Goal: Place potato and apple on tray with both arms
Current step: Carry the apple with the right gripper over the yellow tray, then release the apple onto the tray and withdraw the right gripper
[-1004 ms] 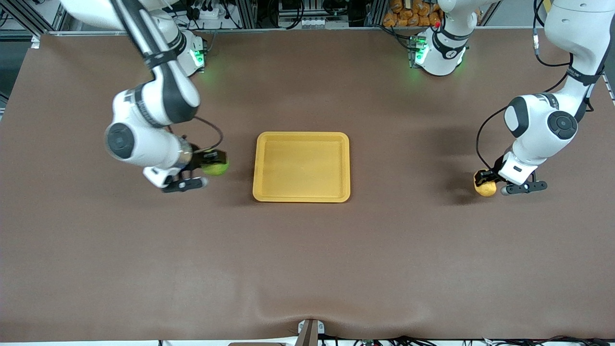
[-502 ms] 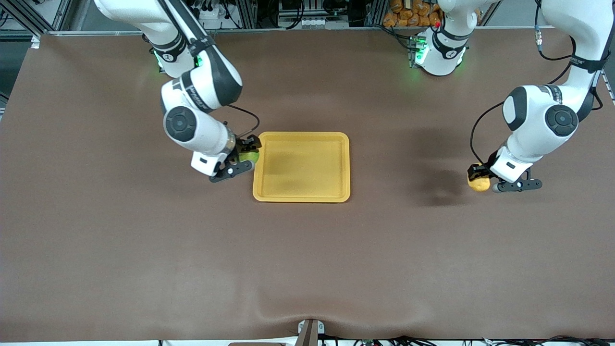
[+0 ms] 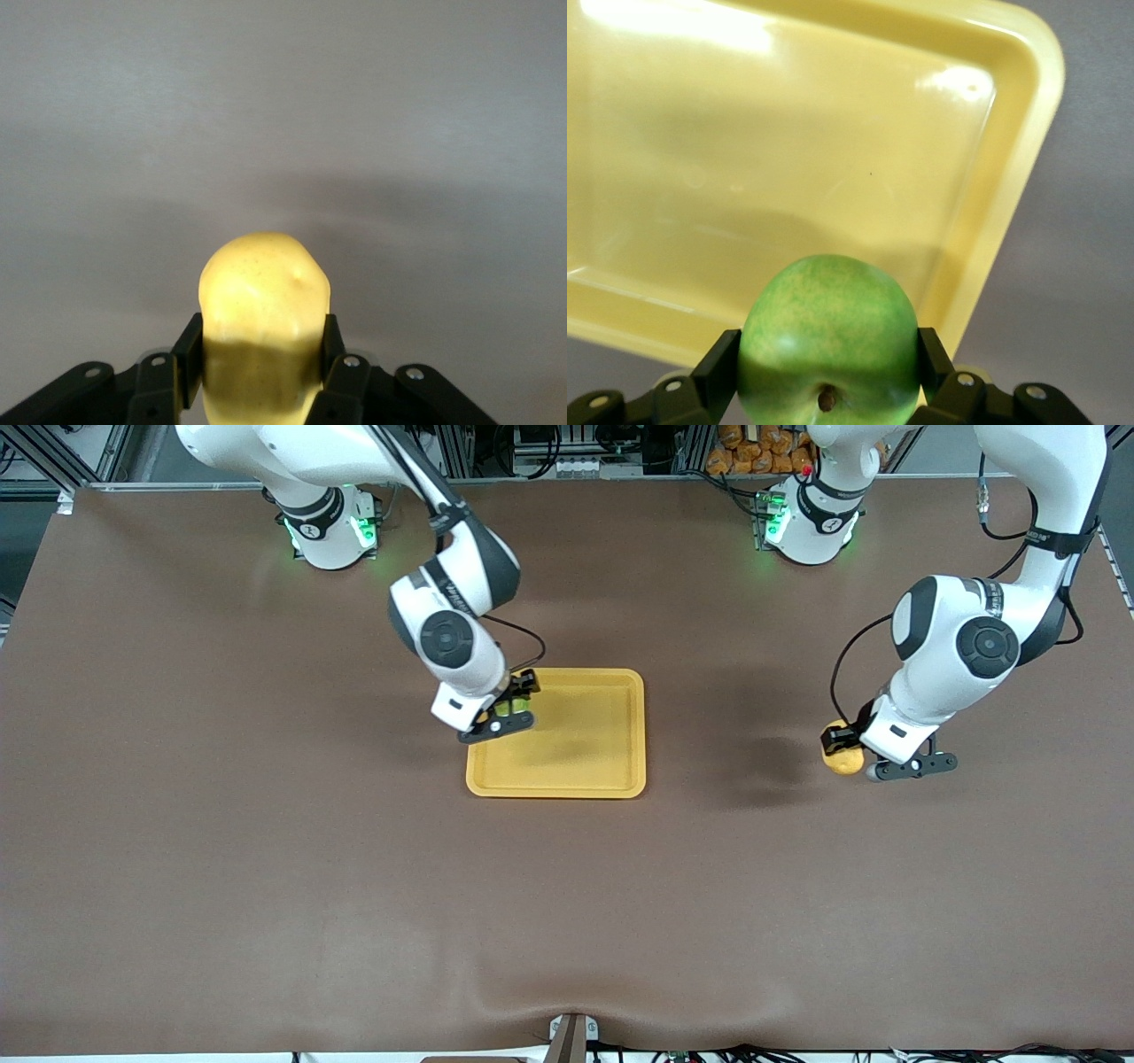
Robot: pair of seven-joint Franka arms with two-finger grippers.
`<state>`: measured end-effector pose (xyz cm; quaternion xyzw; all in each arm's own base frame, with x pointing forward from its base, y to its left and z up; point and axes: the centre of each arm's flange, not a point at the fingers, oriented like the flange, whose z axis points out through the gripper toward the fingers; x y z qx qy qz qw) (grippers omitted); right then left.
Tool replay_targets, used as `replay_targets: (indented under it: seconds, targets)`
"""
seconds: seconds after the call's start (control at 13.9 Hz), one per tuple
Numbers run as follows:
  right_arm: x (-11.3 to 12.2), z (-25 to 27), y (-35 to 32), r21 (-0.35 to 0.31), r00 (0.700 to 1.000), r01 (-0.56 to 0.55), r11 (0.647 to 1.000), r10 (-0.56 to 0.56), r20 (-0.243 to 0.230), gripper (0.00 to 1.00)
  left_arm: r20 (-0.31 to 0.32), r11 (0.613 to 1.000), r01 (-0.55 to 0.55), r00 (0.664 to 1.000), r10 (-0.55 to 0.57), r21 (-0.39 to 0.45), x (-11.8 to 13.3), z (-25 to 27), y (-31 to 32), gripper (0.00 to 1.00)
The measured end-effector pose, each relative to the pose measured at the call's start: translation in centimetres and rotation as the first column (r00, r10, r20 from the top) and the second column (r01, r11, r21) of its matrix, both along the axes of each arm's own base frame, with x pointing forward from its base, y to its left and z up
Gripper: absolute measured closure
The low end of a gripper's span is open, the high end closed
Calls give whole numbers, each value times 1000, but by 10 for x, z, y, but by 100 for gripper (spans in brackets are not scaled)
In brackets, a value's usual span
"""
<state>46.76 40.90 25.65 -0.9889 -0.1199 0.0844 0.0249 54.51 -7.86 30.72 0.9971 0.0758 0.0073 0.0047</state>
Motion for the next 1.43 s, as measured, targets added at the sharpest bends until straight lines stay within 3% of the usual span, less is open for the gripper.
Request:
replay_targets:
  seconds: [0.22,0.57,0.93,1.22,1.43]
  targets:
    - [3,-13,0,-58,1000,-2,998,4,28,15,3,1000,-10,1000,10,-11,-1,10,-35,46]
    - [7,-27,6,-50,997,23,999,-19,79,15,8,998,51,999,-50,-26,-9,13,-96,46]
    - [6,-34,6,-110,992,26,994,-12,122,15,1,984,163,987,-164,-66,-19,6,-178,46]
    - [8,-31,7,-111,991,30,993,-15,130,1,-9,986,135,991,-137,-96,-26,-1,-236,46]
    - [12,-22,8,-112,989,69,991,-53,137,0,12,989,138,990,-138,-56,-32,-15,-280,46]
